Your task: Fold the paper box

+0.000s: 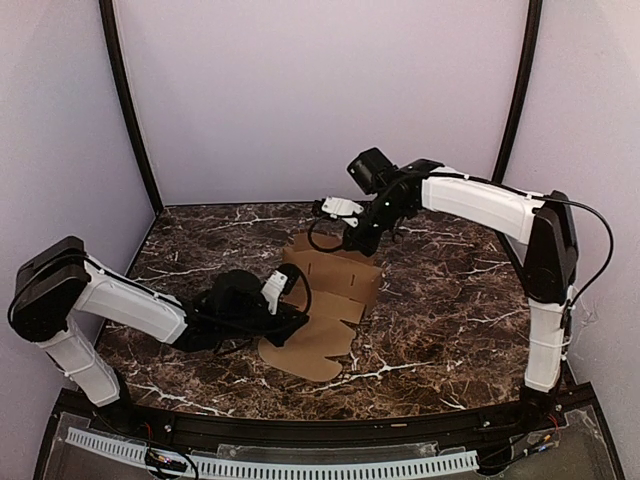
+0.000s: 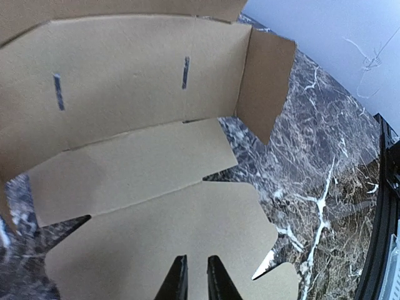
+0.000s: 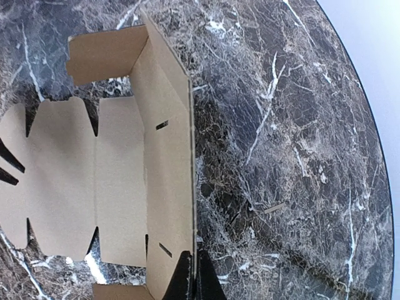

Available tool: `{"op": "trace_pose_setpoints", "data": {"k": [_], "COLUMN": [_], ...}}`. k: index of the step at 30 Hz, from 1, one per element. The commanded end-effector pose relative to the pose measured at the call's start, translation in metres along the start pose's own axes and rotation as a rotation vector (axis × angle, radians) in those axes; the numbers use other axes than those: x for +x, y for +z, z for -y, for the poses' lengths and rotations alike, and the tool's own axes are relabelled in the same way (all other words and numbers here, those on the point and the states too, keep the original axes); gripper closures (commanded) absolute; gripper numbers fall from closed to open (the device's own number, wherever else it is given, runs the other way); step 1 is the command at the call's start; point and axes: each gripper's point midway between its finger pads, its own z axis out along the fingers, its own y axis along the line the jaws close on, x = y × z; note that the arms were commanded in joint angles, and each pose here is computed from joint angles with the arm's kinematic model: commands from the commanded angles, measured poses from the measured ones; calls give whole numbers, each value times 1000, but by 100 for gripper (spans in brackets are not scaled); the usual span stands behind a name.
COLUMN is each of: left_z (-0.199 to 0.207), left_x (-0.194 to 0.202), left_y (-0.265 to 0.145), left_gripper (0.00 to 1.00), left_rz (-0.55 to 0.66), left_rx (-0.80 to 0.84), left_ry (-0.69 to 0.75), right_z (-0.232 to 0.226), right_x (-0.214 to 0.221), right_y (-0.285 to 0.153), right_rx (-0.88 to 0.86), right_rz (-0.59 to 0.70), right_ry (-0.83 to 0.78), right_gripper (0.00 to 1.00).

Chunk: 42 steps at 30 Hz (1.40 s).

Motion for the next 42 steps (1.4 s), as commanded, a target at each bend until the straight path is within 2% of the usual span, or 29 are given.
{"op": "trace_pose_setpoints", "data": {"k": [1,10,14,20,24,27,31,42], "left_z": [7,-3,-6,-14,-12,-2,7,-4], "left_x": [9,36,37,46,42,31,29,35], "left_y": [21,36,37,41,39,31,33,74], "left_gripper": [89,94,94,96,96,95,93,95], "left_rz": [37,56,62,53,67,112,103,77], "left_rx": [-2,-61,-77,-110,-101,-55,-41,-118], "left_ry": [-124,-177,-177,-187,-183,-149,-131,-137], "right_z": [-4,-28,-43,-57,-49,-31,-5,-17], "right_x": [11,8,12,-1,-11,-14,-22,-39], "right_y": [26,40,43,32,16,8,0,1], "right_rx": [165,262,255,193,237,326,373,256], "right_rz": [-110,-141,-155,-90,-58,-56,-28,40], "right_ry": [-71,-69,-83,-41,-46,-85,-76,-63], "right_gripper": [100,100,100,100,100,100,100,100]}}
